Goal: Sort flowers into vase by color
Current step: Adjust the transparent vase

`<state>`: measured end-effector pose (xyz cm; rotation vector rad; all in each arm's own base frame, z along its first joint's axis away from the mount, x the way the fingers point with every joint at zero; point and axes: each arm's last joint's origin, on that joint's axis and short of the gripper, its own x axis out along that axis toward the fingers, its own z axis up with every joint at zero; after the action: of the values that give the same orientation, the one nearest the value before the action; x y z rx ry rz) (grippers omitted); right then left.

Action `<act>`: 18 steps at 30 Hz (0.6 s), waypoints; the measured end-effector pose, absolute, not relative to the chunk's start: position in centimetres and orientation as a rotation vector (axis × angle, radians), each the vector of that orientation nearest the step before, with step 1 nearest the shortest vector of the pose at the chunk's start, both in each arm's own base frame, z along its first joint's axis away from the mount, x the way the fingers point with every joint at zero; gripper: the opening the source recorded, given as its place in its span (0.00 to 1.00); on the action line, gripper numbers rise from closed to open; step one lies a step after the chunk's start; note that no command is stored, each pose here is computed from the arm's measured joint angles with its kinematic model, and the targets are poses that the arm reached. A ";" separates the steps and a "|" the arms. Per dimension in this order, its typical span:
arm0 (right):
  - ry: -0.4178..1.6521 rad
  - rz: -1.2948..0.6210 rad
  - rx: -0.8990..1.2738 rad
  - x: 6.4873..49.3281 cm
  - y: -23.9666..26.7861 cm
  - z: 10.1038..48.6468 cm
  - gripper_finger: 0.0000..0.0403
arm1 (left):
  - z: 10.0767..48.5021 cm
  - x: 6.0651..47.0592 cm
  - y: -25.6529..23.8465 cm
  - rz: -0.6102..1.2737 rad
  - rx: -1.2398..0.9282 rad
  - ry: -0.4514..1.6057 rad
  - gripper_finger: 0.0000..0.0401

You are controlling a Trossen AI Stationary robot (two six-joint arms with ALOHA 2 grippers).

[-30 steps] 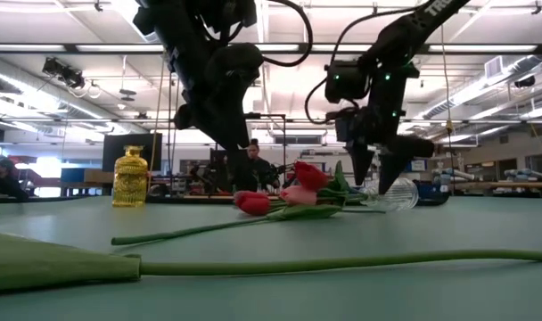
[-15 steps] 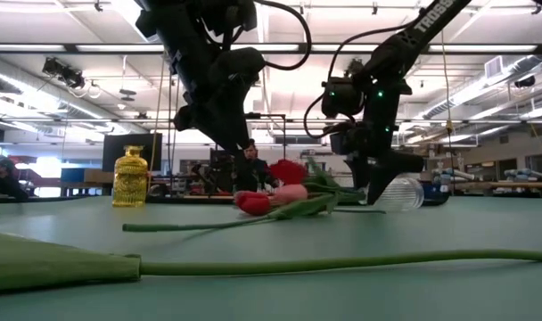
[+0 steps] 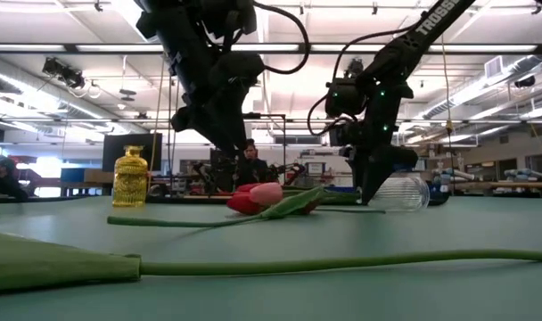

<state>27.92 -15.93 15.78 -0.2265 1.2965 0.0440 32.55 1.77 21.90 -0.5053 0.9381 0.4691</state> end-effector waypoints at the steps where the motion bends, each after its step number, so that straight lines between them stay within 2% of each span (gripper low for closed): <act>1: 1.281 0.043 -0.203 27.8 -16.1 16.0 0.34 | 21.9 32.5 1.8 0.475 -0.510 0.945 0.37; 11: 1.043 0.026 0.007 26.0 -18.5 18.7 0.34 | 21.5 31.7 1.7 0.532 -0.548 1.021 0.37; 18: 0.930 0.049 0.043 25.1 -19.4 19.9 0.33 | 24.8 30.0 1.8 0.557 -0.597 0.899 0.37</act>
<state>25.07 -19.43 19.94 0.0428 0.9298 0.0493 30.03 1.76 24.79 -0.5967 0.8995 0.5573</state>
